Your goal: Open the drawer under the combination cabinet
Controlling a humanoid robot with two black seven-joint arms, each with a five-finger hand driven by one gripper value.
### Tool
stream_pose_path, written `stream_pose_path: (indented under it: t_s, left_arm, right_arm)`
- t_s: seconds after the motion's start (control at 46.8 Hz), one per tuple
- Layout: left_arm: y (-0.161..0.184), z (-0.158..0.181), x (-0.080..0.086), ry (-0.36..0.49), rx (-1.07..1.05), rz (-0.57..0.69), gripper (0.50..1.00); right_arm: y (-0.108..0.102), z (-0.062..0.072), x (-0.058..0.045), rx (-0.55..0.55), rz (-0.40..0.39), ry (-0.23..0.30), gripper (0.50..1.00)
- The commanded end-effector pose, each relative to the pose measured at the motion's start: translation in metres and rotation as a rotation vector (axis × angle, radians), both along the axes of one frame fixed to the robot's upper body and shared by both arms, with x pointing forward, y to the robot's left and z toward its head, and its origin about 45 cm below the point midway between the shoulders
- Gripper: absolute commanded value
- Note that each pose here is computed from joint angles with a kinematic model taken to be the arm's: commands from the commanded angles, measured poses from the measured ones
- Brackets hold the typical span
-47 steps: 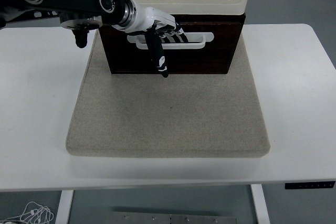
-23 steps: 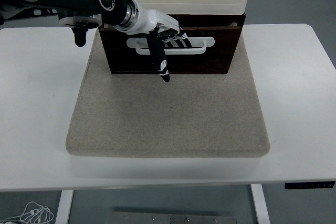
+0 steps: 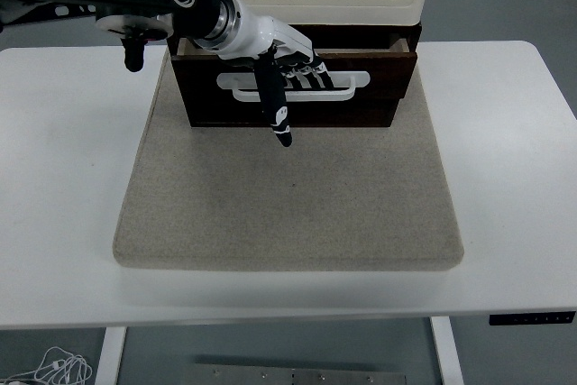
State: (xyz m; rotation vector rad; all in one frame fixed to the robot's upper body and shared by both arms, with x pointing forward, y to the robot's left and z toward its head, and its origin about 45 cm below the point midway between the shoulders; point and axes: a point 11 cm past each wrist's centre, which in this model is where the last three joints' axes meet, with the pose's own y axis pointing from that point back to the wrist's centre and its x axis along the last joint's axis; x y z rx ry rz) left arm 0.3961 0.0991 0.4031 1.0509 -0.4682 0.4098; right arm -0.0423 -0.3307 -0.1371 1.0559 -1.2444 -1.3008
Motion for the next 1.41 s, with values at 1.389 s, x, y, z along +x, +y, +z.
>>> stream_pose_path:
  t_s: [1.389]
  left_arm:
    - [-0.018,0.025,-0.019,0.066,0.003,-0.131,1.0]
  right_arm:
    - [0.0,0.0,0.0,0.0,0.0,0.0,0.926]
